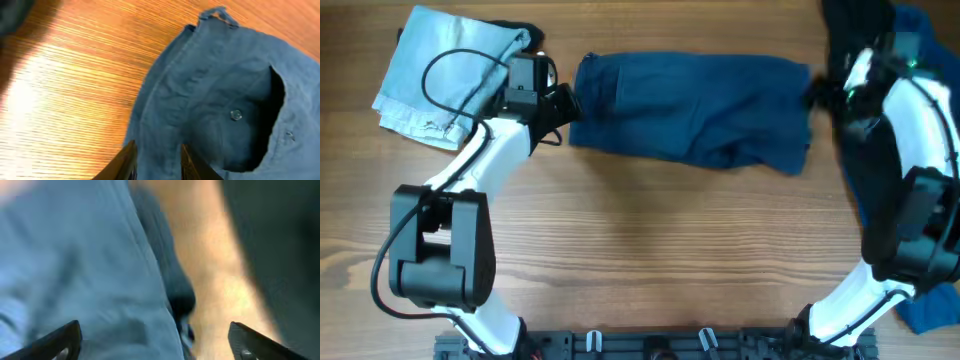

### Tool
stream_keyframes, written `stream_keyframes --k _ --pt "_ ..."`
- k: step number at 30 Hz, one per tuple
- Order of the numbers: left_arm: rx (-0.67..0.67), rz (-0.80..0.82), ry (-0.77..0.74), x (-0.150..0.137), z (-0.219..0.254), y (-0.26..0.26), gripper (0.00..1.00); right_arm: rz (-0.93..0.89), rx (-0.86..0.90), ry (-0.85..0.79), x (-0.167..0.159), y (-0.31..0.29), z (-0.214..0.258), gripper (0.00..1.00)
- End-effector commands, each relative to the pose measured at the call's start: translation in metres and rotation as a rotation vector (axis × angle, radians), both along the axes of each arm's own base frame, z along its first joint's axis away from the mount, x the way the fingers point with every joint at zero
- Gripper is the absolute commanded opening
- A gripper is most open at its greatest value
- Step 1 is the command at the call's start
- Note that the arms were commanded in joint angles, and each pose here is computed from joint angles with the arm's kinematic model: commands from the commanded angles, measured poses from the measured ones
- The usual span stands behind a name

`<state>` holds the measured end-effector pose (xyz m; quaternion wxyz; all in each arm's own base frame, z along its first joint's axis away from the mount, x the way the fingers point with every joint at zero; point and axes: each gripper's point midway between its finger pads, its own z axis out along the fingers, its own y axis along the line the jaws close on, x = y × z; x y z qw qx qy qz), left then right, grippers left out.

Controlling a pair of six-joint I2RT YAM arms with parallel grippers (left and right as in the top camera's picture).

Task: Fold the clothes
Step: 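Pull the folded shorts' ends apart with both grippers to straighten them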

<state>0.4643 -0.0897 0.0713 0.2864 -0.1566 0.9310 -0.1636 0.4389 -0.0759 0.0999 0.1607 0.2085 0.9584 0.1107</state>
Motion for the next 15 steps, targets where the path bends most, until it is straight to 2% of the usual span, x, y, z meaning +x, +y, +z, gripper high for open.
stream_keyframes --k 1,2,3,9,15 --pt "-0.004 0.030 -0.020 0.004 0.007 0.013 0.26 0.006 -0.054 -0.113 0.030 -0.003 0.025 0.40" --pt "-0.002 0.034 -0.031 0.006 0.008 0.014 0.07 0.021 -0.054 -0.123 0.036 0.005 0.021 0.05" --pt "0.003 0.039 -0.037 0.007 0.009 0.015 0.04 0.029 -0.051 -0.121 0.037 0.010 0.017 0.04" --pt "0.049 0.041 -0.144 0.026 0.024 0.022 0.04 0.061 -0.013 -0.009 0.032 0.037 -0.053 0.04" --pt "0.017 0.042 -0.235 0.051 0.024 0.034 0.04 0.054 -0.033 0.008 0.036 0.033 -0.078 0.04"
